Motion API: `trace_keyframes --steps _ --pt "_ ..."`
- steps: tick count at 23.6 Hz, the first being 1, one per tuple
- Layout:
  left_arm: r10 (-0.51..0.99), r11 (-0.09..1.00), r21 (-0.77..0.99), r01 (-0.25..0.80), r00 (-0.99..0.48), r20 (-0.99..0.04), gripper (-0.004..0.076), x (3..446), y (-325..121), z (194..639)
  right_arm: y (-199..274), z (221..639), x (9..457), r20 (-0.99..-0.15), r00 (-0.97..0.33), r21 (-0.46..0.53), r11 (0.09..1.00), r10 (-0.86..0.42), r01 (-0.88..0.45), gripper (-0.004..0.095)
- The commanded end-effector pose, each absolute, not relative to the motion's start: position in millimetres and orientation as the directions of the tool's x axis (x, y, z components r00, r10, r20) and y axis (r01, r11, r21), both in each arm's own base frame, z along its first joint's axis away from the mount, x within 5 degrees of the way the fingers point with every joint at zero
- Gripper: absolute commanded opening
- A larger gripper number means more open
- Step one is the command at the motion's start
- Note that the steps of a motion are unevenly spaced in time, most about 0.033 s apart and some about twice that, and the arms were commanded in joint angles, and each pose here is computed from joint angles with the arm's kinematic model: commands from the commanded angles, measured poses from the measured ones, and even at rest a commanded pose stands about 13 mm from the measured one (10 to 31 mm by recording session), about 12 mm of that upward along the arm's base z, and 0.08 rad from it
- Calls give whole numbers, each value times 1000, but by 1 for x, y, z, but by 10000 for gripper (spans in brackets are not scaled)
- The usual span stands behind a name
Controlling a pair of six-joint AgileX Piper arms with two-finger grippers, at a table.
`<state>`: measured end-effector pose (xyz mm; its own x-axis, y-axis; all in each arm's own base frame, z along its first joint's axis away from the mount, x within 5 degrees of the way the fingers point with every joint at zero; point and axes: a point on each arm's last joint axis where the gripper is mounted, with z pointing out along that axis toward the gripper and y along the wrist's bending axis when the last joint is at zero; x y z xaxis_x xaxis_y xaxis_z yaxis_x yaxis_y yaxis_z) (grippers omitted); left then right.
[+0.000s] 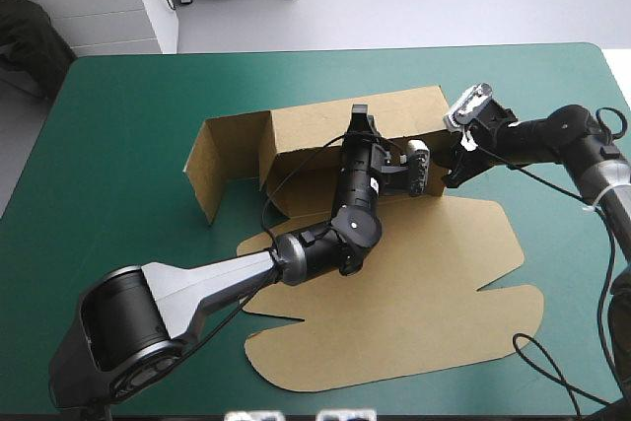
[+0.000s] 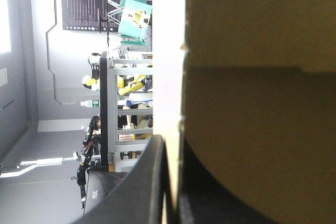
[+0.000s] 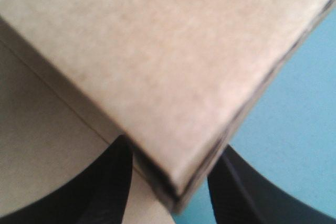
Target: Fold the box
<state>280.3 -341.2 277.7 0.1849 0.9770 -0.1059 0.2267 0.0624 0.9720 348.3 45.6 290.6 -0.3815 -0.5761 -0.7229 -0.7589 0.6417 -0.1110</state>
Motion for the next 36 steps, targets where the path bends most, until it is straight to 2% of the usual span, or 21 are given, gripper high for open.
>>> trace_keyframes --steps 1,4,6,7,12,18,20,21,22,23,25,30,36 --pt "967 148 970 194 178 -183 -8 277 -337 305 50 317 353 -822 -341 -118 722 -456 -682 367" --pt "966 152 968 200 176 -188 -8 276 -337 304 50 314 360 -850 -396 -25 778 -347 -627 193" --pt "966 153 967 202 176 -189 -8 276 -337 304 51 309 363 -853 -419 20 782 -311 -623 33" --pt "966 153 967 202 175 -190 -8 276 -337 304 52 305 364 -848 -434 43 779 -303 -626 -16" --pt "968 154 968 197 165 -188 -8 276 -336 304 56 294 366 -824 -485 111 756 -293 -645 1" --pt "969 157 968 195 161 -189 6 276 -336 305 56 292 365 -816 -510 141 760 -274 -635 1" --pt "969 157 968 196 161 -190 64 277 -335 304 56 292 365 -811 -521 155 762 -265 -629 1" --pt "969 157 968 196 161 -190 134 277 -335 304 56 292 365 -808 -529 164 764 -258 -624 1" --pt "969 157 968 196 161 -190 166 277 -335 304 56 292 365 -807 -533 169 766 -254 -621 1" --pt "969 157 968 196 161 -190 243 277 -335 304 56 291 365 -802 -542 172 772 -250 -612 1" --pt "968 153 969 192 168 -186 295 275 -337 305 53 290 366 -796 -553 166 791 -246 -590 1" --pt "967 113 988 103 218 -133 294 249 -354 313 51 289 368 -789 -567 158 815 -236 -558 0" --pt "962 183 983 -9 206 -177 294 219 -364 324 50 288 367 -780 -578 157 820 -239 -551 1"
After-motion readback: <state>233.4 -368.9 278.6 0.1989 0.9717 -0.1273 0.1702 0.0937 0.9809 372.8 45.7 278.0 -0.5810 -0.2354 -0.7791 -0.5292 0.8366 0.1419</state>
